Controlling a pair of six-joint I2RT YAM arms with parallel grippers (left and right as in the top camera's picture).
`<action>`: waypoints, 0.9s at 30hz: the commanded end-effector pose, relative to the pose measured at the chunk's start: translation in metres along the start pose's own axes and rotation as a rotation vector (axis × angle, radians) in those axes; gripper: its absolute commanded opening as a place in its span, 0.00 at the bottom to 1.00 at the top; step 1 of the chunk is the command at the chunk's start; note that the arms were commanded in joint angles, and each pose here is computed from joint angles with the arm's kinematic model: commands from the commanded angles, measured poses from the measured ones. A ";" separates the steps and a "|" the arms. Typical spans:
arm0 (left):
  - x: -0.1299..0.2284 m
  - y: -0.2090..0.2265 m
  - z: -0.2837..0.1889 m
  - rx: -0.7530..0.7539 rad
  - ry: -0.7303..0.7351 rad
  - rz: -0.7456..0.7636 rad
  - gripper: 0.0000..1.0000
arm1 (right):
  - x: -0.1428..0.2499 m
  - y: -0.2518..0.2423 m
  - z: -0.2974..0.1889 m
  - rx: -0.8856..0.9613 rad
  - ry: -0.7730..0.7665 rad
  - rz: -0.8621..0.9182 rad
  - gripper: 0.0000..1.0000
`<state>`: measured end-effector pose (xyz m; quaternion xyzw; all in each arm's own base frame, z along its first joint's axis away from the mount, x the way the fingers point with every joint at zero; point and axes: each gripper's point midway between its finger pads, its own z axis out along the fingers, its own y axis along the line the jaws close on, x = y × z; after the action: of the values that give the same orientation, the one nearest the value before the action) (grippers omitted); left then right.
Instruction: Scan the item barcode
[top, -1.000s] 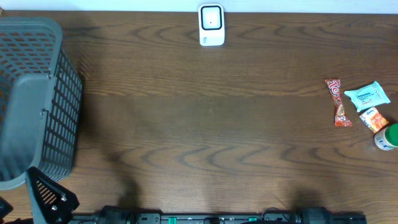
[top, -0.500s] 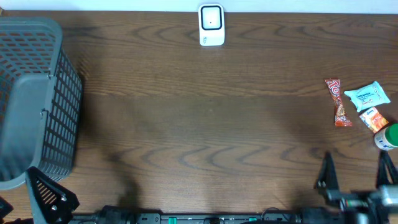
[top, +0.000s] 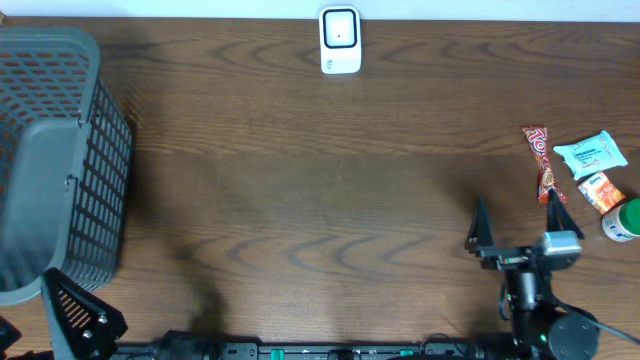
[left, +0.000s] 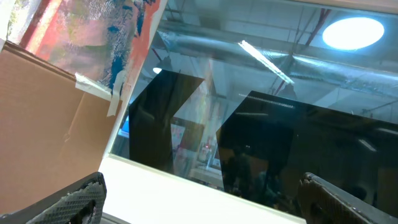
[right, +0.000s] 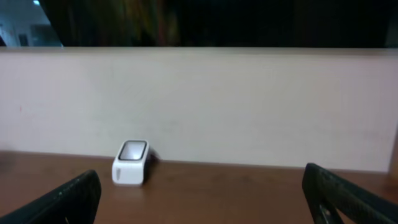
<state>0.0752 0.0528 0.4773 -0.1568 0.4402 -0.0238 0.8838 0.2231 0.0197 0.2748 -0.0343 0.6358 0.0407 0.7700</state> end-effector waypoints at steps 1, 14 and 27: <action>-0.002 0.002 -0.002 -0.008 -0.011 -0.011 0.98 | 0.025 0.001 0.002 -0.010 0.040 -0.004 0.99; -0.002 0.002 -0.002 -0.008 -0.010 -0.010 0.98 | 0.098 -0.005 0.003 0.021 0.190 0.005 0.99; -0.002 0.002 -0.002 -0.008 -0.011 -0.011 0.98 | 0.119 -0.003 0.000 0.014 0.261 0.014 0.99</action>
<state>0.0752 0.0528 0.4773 -0.1568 0.4402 -0.0238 0.8838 0.2457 0.0195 0.1580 -0.0297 0.7315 0.0400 0.6800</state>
